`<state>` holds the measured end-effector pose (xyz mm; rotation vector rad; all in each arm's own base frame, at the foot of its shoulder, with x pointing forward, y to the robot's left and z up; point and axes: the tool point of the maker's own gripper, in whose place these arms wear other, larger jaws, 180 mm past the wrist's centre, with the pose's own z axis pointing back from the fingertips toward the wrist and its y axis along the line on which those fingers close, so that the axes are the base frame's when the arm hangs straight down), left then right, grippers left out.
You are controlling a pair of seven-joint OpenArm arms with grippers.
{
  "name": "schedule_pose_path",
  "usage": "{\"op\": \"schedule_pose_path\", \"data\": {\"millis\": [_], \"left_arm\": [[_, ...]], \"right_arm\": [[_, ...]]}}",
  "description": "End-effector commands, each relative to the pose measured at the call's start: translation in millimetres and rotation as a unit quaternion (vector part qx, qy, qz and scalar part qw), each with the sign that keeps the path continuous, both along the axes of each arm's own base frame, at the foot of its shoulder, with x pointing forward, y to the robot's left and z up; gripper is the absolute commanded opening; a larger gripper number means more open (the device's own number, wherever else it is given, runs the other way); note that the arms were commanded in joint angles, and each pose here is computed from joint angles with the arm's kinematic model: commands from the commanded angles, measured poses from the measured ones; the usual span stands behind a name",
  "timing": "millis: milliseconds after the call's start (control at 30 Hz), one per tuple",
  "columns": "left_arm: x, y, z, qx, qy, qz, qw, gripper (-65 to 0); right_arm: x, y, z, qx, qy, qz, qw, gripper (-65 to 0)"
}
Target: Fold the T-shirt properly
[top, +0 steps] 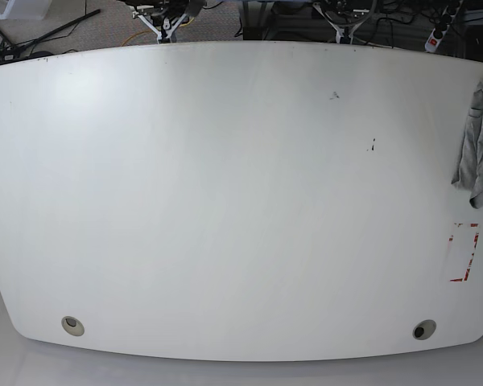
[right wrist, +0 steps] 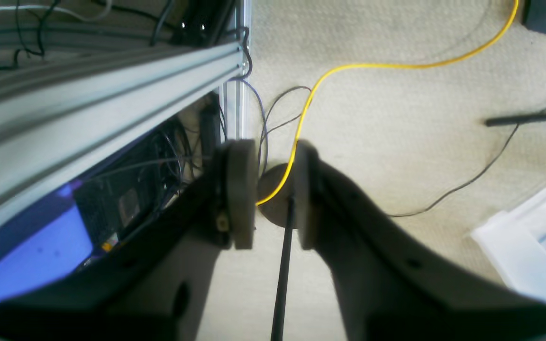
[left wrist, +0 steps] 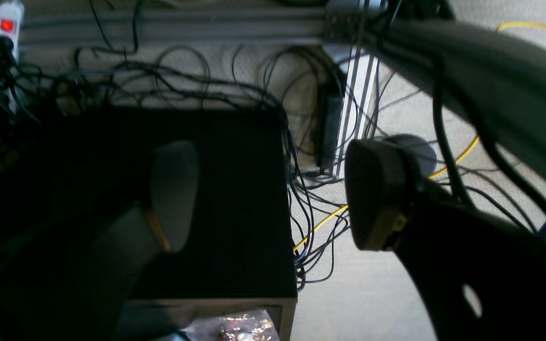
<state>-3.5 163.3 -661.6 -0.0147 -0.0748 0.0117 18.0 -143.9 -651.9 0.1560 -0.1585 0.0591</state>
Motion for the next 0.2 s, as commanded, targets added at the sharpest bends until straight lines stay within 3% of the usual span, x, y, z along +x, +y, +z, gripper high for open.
{"op": "schedule_pose_path", "data": {"millis": [0,167], "left_arm": [[0.9,2.9,0.3,0.004,-0.004,0.001,1.000,-20.0],[2.7,1.0,0.3,0.002,-0.007,0.001,1.000,-20.0]], "right_arm": [[-0.5,-4.2,0.6,-0.002,-0.003,-0.001,1.0000,-51.2],[-1.1,-4.6,0.6,-0.002,-0.003,-0.005,1.0000,-51.2]]}}
